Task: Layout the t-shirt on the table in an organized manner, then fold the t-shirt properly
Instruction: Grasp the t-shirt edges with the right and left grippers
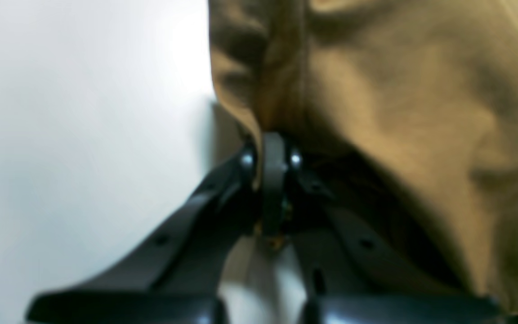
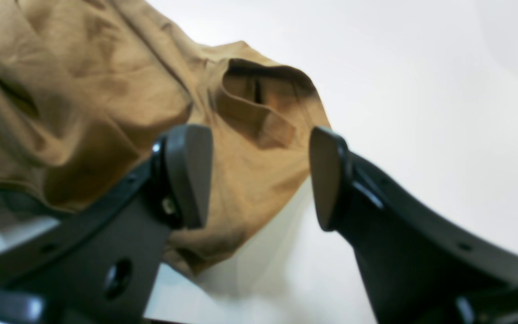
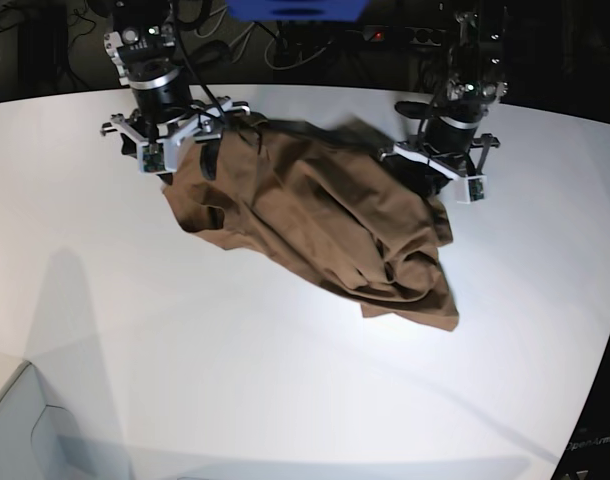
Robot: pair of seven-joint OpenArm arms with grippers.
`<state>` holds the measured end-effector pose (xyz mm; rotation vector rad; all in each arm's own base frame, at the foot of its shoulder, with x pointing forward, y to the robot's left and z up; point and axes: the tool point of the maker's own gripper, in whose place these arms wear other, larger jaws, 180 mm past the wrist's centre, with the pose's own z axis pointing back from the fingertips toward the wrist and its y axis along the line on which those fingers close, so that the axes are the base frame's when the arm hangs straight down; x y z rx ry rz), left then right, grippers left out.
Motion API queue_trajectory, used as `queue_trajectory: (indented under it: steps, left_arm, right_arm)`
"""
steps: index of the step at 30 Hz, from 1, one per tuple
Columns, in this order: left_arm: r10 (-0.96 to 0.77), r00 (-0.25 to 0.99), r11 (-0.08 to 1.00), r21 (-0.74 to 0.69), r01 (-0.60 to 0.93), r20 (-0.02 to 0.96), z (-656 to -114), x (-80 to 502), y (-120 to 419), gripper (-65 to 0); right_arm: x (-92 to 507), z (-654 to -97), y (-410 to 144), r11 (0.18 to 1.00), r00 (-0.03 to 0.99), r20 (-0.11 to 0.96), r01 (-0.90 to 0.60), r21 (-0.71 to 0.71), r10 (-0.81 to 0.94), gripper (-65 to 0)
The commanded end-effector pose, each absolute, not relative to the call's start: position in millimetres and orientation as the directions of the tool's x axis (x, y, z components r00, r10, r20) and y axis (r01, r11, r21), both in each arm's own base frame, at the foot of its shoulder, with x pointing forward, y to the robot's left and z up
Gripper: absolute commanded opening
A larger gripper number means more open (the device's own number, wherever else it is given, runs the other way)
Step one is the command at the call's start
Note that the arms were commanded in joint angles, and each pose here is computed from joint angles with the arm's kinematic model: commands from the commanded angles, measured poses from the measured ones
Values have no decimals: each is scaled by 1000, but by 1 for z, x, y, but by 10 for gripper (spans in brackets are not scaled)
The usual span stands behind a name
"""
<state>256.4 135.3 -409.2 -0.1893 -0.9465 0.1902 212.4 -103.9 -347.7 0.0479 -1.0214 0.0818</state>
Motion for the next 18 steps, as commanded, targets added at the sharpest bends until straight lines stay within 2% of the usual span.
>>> queue_trajectory:
  steps: [1, 3, 11, 16, 18]
  left_arm:
    - [244, 528, 967, -246, -68, 814, -394, 262, 136, -628]
    - [240, 510, 968, -245, -58, 826, -384, 260, 136, -650]
    - [227, 446, 970, -244, -19, 866, -336, 236, 129, -646]
    - [227, 469, 972, -228, -56, 854, -344, 223, 142, -646]
    - [227, 477, 973, -222, -69, 849, -346, 219, 146, -646]
  right_arm:
    - [215, -339, -104, 996, 489, 871, -88, 2, 41, -298]
    - [216, -338, -104, 996, 488, 872, -88, 2, 41, -298]
    - [233, -330, -108, 992, 450, 889, -119, -37, 87, -298]
    - [256, -341, -110, 991, 508, 855, -121, -49, 105, -295]
    - [263, -351, -98, 981, 544, 826, -186, -53, 148, -294]
